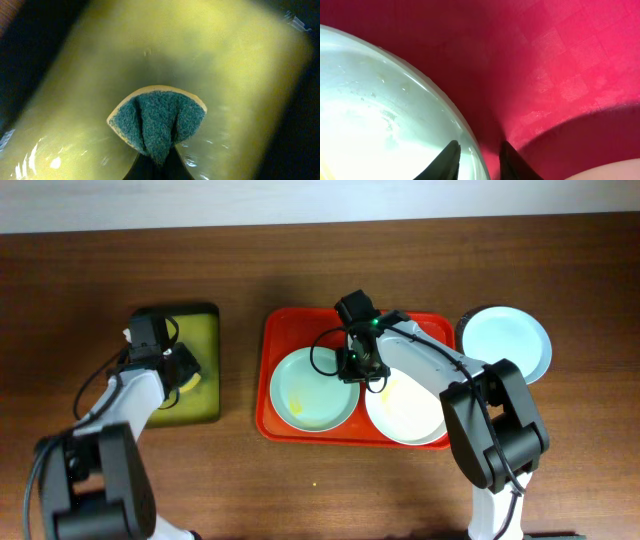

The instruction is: Clean dirty plates on tray and stack at the side

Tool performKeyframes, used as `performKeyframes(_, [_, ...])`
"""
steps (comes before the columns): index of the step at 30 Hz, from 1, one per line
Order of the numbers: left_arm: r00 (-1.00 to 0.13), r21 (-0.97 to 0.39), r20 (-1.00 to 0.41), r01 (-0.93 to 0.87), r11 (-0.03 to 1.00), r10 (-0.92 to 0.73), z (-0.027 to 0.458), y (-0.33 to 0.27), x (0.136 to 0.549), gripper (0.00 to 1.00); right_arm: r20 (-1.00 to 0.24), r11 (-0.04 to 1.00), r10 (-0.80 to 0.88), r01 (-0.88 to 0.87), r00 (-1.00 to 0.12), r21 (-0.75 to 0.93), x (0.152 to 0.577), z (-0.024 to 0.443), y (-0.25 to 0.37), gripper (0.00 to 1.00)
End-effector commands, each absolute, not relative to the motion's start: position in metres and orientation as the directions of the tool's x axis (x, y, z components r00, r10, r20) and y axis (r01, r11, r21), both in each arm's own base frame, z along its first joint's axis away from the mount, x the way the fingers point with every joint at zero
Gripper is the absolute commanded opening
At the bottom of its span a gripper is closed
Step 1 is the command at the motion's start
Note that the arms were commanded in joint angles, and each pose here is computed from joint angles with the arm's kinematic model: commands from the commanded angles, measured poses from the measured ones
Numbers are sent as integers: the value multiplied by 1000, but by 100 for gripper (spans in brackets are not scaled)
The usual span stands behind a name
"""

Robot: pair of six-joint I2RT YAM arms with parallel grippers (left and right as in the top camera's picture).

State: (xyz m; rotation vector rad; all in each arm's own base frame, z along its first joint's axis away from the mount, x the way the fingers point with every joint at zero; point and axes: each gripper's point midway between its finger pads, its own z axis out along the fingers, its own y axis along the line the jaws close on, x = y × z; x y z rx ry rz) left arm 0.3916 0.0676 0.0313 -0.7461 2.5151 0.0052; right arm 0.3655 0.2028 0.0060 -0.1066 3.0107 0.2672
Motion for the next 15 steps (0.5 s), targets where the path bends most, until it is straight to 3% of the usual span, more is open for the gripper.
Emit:
performKeyframes(1, [-626, -285, -604, -408, 868, -493, 120, 51, 399, 0, -98, 985, -61, -75, -993, 154, 361, -3, 198, 28])
performKeyframes(4, [-684, -440, -551, -249, 863, -478, 145, 6, 387, 0, -96, 981, -59, -76, -994, 178, 360, -3, 202, 28])
performKeyframes(6, [-823, -472, -425, -155, 868, -378, 121, -54, 364, 0, -88, 978, -61, -77, -994, 195, 359, -2, 205, 4])
performKeyframes(10, [-928, -426, -339, 5, 905, -154, 77, -138, 342, 0, -45, 976, -65, -72, -997, 205, 349, -3, 205, 4])
performKeyframes(15, [-942, -429, -326, 75, 900, -77, 46, -176, 344, 0, -26, 978, -67, -71, -997, 197, 345, -3, 203, 4])
